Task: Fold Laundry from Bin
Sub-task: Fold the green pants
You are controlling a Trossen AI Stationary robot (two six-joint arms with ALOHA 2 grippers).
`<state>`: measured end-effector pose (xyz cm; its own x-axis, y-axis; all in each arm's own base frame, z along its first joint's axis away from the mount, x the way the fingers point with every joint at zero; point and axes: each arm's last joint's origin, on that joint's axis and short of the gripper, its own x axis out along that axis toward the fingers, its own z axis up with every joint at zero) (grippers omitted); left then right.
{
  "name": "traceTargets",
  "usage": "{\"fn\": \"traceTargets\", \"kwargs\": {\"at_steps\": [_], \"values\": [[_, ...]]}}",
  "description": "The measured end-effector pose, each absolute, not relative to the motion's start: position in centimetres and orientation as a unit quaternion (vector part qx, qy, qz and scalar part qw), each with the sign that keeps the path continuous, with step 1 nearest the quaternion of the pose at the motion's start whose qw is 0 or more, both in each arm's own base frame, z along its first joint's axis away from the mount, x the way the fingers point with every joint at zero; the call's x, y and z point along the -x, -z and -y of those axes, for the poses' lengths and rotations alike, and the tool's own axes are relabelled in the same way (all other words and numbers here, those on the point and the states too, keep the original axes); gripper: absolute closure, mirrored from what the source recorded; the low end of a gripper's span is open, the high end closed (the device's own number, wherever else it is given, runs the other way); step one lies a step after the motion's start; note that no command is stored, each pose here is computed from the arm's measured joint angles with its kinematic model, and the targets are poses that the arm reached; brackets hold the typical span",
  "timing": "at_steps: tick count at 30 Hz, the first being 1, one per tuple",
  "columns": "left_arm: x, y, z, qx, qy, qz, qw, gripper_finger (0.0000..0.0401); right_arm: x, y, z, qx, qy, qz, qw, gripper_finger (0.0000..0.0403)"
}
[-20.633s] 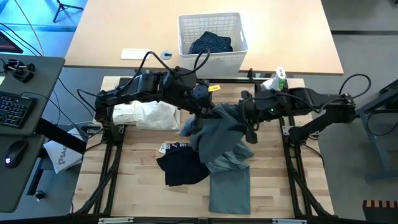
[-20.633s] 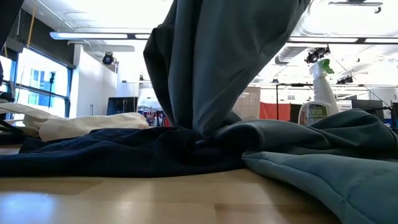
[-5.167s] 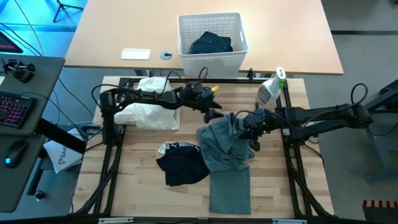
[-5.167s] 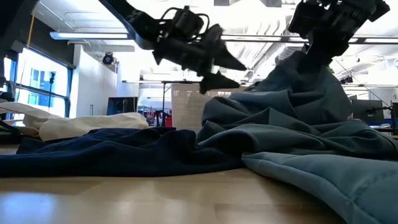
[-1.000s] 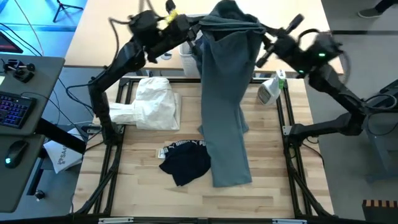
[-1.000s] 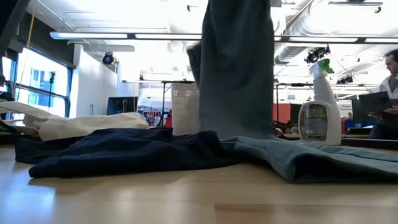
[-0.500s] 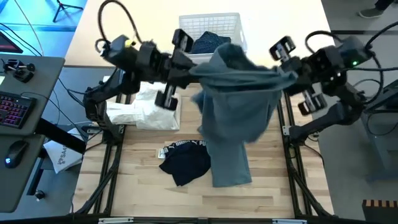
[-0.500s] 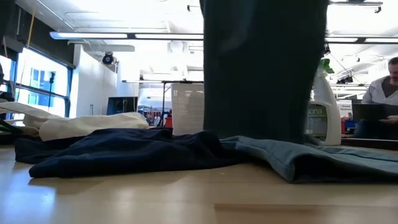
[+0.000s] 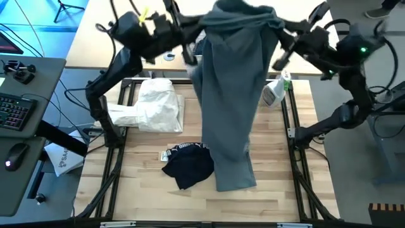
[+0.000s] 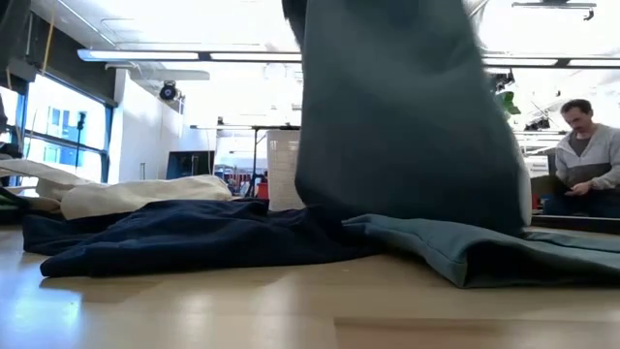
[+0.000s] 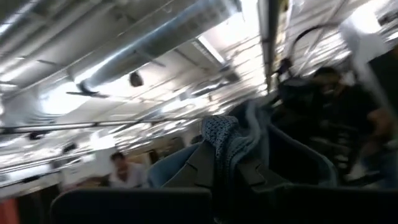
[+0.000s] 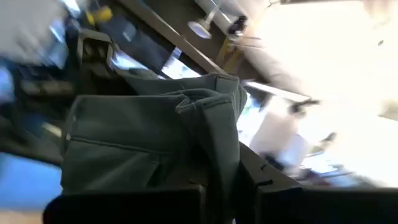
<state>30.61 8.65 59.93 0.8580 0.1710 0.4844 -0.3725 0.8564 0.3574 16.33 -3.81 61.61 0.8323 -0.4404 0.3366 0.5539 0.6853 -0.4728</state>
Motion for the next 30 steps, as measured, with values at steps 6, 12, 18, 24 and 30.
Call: {"fn": "traceTargets", "kwargs": {"at_steps": [6,12,18,24,30], "values": [[-30.5,-59.2,-13.8,-0.286,-0.199,0.215,0.912,0.0401,-17.6,-61.1,7.0,0.417,0.354,0.022,0.837,0.0386],[-30.8,-58.7,-12.6,-0.232,-0.092,0.197,0.948,0.0401,-17.8,-59.3,7.0,0.372,0.286,-0.039,0.882,0.0386],[-31.8,-55.8,-10.0,-0.159,0.006,0.039,0.986,0.0401,-17.1,-55.3,6.2,0.201,0.142,-0.174,0.953,0.0395],[-35.6,-47.5,-7.7,-0.066,0.078,-0.188,0.977,0.0401,-19.7,-48.0,6.9,0.125,0.062,-0.330,0.934,0.0398],[-37.3,-43.1,-4.6,-0.003,0.128,-0.255,0.958,0.0401,-19.4,-42.3,6.0,-0.009,-0.039,-0.356,0.934,0.0398]]}}
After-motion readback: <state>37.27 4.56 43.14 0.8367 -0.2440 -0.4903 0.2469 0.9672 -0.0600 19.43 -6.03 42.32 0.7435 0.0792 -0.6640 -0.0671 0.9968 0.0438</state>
